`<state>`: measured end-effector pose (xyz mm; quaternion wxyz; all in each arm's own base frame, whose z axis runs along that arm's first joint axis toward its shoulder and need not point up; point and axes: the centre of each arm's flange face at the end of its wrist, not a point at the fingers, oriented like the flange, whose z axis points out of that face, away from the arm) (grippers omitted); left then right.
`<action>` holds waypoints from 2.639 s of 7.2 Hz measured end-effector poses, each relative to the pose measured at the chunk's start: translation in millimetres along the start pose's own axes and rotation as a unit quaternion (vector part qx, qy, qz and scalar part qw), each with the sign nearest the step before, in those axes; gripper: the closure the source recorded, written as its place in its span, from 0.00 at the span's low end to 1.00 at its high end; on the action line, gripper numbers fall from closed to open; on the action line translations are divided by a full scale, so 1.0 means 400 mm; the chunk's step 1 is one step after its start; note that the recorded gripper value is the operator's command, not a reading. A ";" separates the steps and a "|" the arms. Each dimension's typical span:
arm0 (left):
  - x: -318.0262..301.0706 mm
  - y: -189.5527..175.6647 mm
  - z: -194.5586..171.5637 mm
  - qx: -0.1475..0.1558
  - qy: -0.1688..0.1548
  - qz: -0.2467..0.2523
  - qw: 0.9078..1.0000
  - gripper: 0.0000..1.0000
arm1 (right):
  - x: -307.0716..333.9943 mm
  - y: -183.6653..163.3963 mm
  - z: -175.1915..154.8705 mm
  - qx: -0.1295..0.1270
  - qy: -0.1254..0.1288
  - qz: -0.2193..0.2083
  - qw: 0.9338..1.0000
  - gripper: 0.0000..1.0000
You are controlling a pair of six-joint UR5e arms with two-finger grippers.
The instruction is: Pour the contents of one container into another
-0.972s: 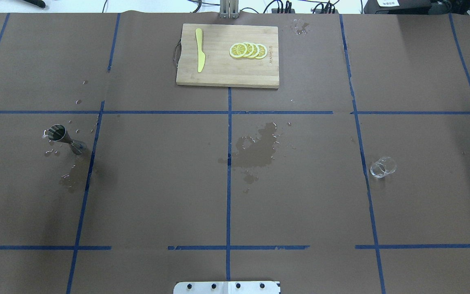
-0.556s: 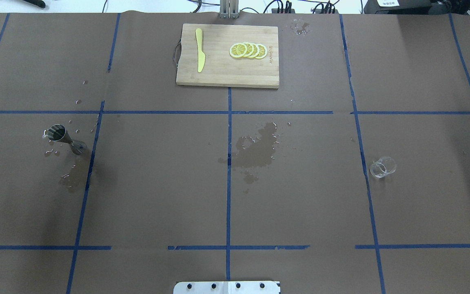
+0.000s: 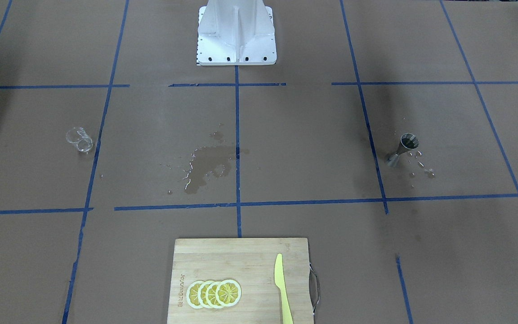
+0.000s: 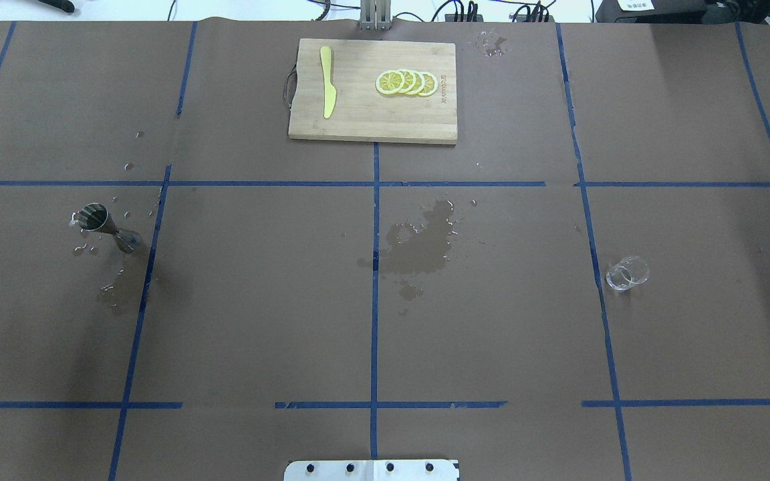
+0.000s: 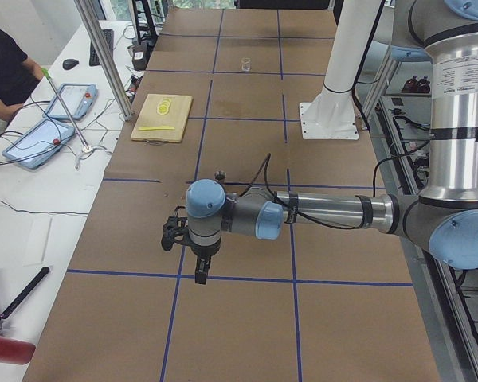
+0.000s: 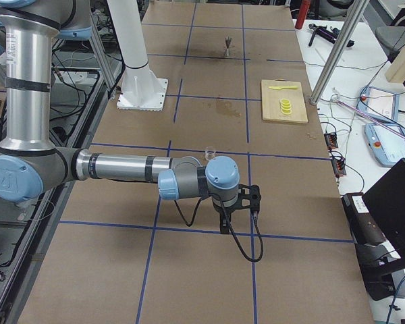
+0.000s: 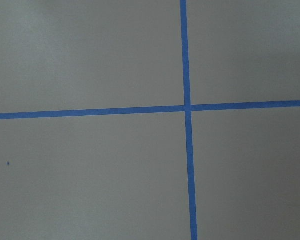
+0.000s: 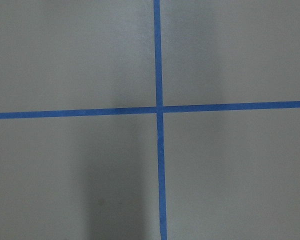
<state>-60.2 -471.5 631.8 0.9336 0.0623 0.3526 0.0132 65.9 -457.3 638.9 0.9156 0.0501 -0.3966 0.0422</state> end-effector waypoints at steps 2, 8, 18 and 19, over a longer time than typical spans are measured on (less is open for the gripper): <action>-0.001 0.000 0.001 0.000 0.000 0.004 1.000 0.00 | 0.000 0.001 0.000 0.000 0.000 -0.001 1.000 0.00; -0.001 0.002 0.001 0.000 0.003 0.001 1.000 0.00 | 0.003 0.001 0.001 0.002 0.003 -0.002 1.000 0.00; 0.005 0.004 0.008 -0.003 0.027 -0.040 0.999 0.00 | 0.013 0.010 0.006 0.000 0.006 -0.002 1.000 0.00; 0.004 0.004 0.008 -0.003 0.027 -0.040 0.999 0.00 | 0.014 0.011 0.007 0.000 0.006 -0.002 1.000 0.00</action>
